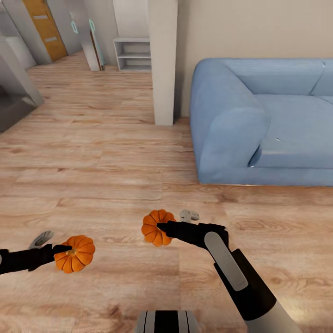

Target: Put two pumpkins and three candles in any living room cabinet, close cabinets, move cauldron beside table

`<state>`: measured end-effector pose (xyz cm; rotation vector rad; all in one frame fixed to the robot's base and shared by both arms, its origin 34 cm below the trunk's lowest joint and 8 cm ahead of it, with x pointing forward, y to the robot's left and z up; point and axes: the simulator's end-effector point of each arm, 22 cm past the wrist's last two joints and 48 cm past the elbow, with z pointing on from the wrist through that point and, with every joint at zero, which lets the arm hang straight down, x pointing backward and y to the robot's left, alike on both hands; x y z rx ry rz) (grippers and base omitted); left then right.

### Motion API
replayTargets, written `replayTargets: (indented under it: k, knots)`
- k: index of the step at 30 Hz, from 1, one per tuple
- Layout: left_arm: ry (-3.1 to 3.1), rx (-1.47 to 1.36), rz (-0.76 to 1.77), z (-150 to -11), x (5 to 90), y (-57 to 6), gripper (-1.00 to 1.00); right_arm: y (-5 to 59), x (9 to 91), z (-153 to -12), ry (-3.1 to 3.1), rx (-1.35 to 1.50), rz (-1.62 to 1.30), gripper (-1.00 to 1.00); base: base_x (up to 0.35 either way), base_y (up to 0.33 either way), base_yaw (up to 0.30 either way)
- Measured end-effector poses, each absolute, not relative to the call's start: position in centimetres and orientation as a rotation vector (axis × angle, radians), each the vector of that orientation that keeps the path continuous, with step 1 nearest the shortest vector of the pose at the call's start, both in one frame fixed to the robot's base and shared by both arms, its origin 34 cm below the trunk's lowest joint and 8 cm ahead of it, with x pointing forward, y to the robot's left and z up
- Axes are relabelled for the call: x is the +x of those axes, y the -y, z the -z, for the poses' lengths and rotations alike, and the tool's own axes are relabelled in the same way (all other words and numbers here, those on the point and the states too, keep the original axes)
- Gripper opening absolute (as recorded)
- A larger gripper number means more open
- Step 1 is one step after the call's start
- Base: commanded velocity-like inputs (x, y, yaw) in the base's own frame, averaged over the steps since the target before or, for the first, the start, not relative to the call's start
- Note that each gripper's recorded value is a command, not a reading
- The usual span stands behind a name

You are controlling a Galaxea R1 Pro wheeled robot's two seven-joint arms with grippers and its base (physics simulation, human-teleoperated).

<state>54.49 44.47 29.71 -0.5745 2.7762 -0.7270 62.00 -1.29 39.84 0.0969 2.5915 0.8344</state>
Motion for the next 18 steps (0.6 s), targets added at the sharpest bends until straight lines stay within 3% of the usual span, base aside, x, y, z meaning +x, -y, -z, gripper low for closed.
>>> replayTargets:
  k: [12,18]
  knots:
    - [-2.762,-0.606,0.729,-32.1,54.7,-45.5,-1.0,1.1,62.2,-42.0,-2.56,0.081,-0.836,-1.0,-0.001,0.001,0.243]
    - [-2.765,-0.6,0.638,-34.2,54.7,-49.1,-1.0,1.0,62.2,-42.8,-2.549,0.074,-0.84,-1.0,0.0,0.0,0.239]
